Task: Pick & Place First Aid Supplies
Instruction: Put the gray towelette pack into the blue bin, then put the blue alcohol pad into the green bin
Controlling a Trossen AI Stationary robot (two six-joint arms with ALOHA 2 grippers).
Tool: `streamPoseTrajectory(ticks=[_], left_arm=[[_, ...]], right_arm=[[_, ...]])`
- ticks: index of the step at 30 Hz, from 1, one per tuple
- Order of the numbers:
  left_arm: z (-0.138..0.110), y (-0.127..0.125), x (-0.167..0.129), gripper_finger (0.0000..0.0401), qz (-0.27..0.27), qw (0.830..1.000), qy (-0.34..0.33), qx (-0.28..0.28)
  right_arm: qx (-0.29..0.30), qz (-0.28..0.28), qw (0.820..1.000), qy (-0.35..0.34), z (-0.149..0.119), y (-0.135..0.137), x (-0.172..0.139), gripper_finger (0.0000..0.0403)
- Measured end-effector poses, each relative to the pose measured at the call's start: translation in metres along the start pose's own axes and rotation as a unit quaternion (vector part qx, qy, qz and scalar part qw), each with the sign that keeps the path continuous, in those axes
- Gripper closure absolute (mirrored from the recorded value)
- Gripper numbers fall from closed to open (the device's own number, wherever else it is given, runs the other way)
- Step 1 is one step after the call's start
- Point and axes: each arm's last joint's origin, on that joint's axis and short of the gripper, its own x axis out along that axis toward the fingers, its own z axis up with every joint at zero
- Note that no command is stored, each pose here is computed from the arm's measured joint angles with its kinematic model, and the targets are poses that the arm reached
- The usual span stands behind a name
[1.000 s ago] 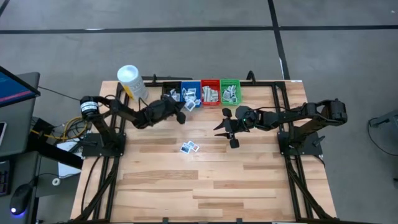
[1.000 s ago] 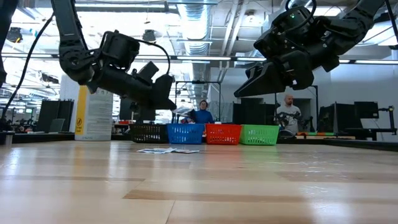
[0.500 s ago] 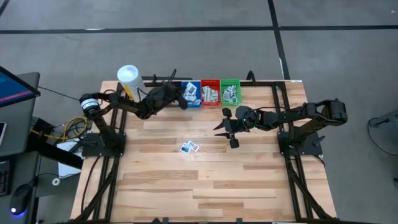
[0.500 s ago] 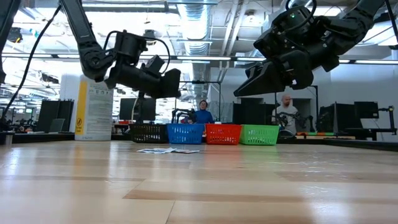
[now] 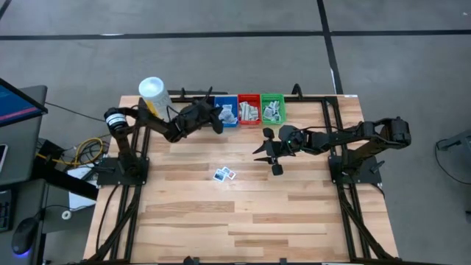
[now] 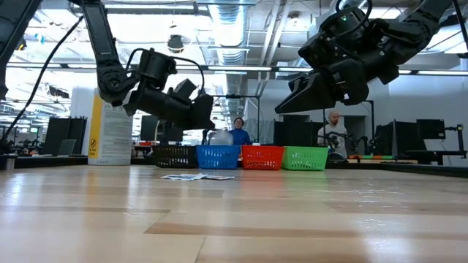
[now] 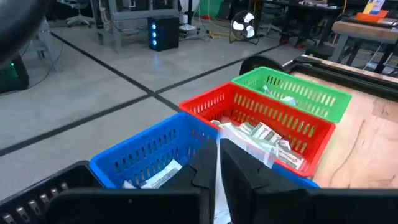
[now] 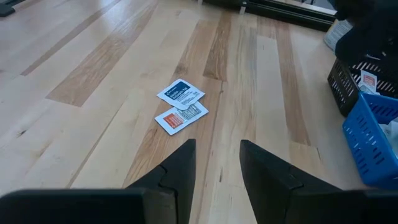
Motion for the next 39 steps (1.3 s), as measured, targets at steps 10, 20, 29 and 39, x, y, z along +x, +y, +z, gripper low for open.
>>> streamPoseTrajectory(ticks=[10, 20, 29, 39], left_arm=[[-0.004, 0.000, 0.002, 0.0315, -0.001, 1.000, -0.005, -0.001], [-0.006, -0.018, -0.002, 0.0297, -0.038, 0.999, -0.002, 0.009], [-0.028, -0.089, -0.032, 0.0297, -0.207, 0.971, 0.055, 0.102], [-0.071, -0.134, -0.102, 0.0297, -0.325, 0.929, 0.132, 0.116]], right_arm=[[0.000, 0.000, 1.000, 0.000, 0.000, 0.000, 0.000, 0.0284], [0.000, 0.000, 1.000, 0.001, 0.000, 0.000, 0.000, 0.0284], [0.001, 0.001, 1.000, 0.002, 0.000, 0.000, 0.000, 0.0285], [0.001, 0.001, 1.000, 0.002, 0.000, 0.000, 0.000, 0.0284]])
